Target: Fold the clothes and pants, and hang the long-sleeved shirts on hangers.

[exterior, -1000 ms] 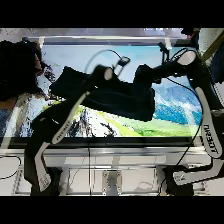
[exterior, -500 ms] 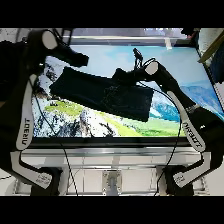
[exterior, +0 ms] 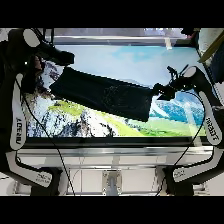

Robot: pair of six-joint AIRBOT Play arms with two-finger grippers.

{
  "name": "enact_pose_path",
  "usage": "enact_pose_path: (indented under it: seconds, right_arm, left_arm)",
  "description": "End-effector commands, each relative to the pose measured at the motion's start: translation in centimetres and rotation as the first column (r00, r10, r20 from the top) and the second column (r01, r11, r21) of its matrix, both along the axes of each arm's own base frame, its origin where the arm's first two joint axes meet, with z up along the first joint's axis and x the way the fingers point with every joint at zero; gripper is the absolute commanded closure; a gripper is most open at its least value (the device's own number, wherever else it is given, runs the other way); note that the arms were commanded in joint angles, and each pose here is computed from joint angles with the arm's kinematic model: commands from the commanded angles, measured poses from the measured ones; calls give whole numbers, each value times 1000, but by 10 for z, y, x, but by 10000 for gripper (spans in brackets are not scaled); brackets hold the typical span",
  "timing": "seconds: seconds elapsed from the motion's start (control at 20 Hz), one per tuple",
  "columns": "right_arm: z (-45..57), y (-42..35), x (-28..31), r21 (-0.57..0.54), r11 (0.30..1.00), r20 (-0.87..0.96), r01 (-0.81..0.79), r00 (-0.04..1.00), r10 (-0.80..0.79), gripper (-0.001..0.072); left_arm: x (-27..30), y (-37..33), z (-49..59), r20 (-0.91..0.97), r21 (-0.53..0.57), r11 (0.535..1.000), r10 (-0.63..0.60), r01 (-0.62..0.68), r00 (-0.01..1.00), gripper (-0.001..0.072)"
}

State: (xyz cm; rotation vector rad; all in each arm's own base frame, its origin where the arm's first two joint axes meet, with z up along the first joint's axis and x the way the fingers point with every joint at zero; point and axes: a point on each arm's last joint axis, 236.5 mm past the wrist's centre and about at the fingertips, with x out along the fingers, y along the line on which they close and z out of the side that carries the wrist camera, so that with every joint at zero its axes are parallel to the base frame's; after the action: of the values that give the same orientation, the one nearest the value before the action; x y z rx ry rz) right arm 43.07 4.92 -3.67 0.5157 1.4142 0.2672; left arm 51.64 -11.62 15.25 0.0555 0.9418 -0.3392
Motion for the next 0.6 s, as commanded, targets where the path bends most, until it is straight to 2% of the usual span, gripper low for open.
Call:
enact_pose_path:
  seconds: [0.0, 0.15, 0.35, 0.55]
  right_arm:
    - [-24, -24, 0, 164, 975, 1, 150, 988, -152, 15]
    - [-34, -9, -3, 294, 950, 5, 108, 993, -115, 27]
    - [-55, 24, 10, 339, 934, -8, 115, 993, -119, 27]
    - [-59, 82, 10, 403, 914, 2, 38, 999, -43, 37]
  left_arm:
    - [-2, 1, -8, -26, 5, 1000, -1, 1, 1000, 692]
    - [-2, 1, -8, -27, 4, 1000, 0, 0, 1000, 691]
    - [-2, 0, -8, -33, -5, 1000, 12, -12, 999, 691]
    - [-2, 0, -8, -33, -5, 1000, 12, -12, 999, 690]
